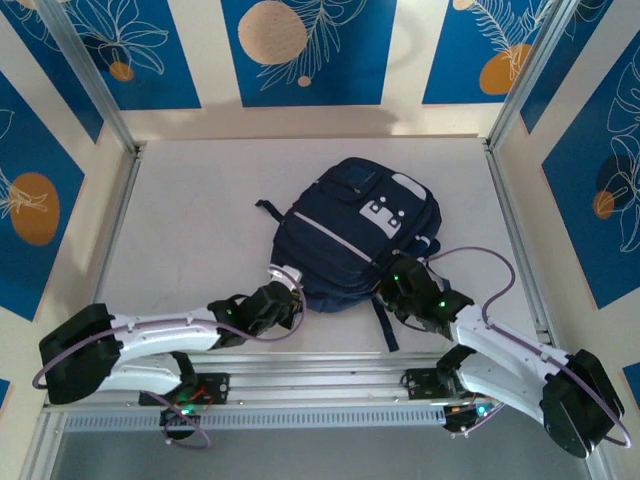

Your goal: Pack the student bag

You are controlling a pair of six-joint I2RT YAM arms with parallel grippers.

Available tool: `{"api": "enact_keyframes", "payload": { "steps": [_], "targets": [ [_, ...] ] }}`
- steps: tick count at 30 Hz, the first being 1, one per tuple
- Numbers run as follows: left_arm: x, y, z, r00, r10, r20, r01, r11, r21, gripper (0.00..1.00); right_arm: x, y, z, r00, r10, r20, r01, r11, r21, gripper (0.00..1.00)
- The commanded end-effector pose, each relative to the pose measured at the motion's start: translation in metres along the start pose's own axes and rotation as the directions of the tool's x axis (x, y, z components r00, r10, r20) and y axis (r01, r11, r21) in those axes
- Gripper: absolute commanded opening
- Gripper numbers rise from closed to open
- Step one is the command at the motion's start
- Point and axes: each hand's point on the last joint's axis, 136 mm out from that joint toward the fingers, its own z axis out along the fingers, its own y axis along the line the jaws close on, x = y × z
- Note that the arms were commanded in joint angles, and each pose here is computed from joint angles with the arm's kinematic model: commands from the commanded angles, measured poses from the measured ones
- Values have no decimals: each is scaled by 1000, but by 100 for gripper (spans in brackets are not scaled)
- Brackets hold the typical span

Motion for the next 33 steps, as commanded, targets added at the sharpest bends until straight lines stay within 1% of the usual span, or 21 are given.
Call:
{"api": "enact_keyframes", "payload": {
  "steps": [1, 6, 9, 10, 12, 13, 16, 17, 18, 19, 20, 21, 23, 24, 28, 31, 33],
  "targets": [
    [9, 26, -1, 1000, -11, -24, 9, 996, -84, 0, -29, -29, -6, 994, -46, 99, 28, 985, 173, 0],
    [11, 23, -2, 999, -15, -29, 13, 998, -66, 0, -53, -28, -4, 993, -46, 104, 18, 967, 253, 0],
    [11, 20, 0, 999, -19, -34, 17, 999, -49, 0, -74, -14, 3, 993, -66, 95, 37, 960, 277, 0],
    [10, 18, 0, 999, -17, -34, 16, 999, -44, 0, -80, -9, 6, 994, -73, 86, 46, 960, 277, 0],
    [8, 14, 4, 999, -15, -36, 14, 999, -35, 0, -92, 18, 18, 992, -120, 43, 108, 971, 213, 0],
    [6, 11, 5, 999, -14, -34, 13, 1000, -27, 0, -96, 29, 22, 990, -136, 23, 129, 974, 188, 1],
    [0, 3, 13, 999, -6, -42, 5, 1000, -13, 0, -117, 51, 30, 986, -166, 17, 160, 970, 183, 7],
    [-3, -1, 16, 999, -5, -39, 5, 1000, -4, 0, -124, 55, 31, 986, -166, 19, 160, 970, 184, 10],
    [-7, -5, 18, 999, -3, -35, 3, 1000, 5, 0, -130, 60, 32, 986, -168, 19, 162, 971, 178, 18],
    [-10, -8, 21, 999, 2, -35, -2, 1000, 9, 0, -133, 64, 32, 984, -176, 16, 170, 971, 170, 29],
    [-13, -12, 25, 999, 11, -40, -10, 1000, 14, 0, -135, 66, 29, 984, -177, 19, 171, 970, 172, 43],
    [-16, -16, 29, 999, 17, -42, -16, 1000, 23, 0, -136, 65, 24, 985, -173, 27, 164, 968, 190, 53],
    [-21, -26, 35, 999, 21, -46, -19, 999, 48, 0, -131, 64, 13, 985, -170, 41, 159, 969, 189, 65],
    [-22, -30, 39, 999, 22, -50, -19, 998, 60, 0, -125, 66, 5, 985, -166, 43, 157, 973, 169, 67],
    [-24, -45, 50, 998, 19, -64, -12, 994, 109, 0, -94, 67, -17, 991, -135, 12, 134, 990, 45, 68],
    [-23, -52, 55, 997, 11, -72, -2, 991, 133, 0, -62, 72, -26, 991, -127, -53, 122, 988, -90, 68],
    [-24, -55, 56, 997, 3, -71, 8, 989, 150, 0, -43, 71, -29, 988, -122, -95, 109, 984, -138, 67]
  ]
}}
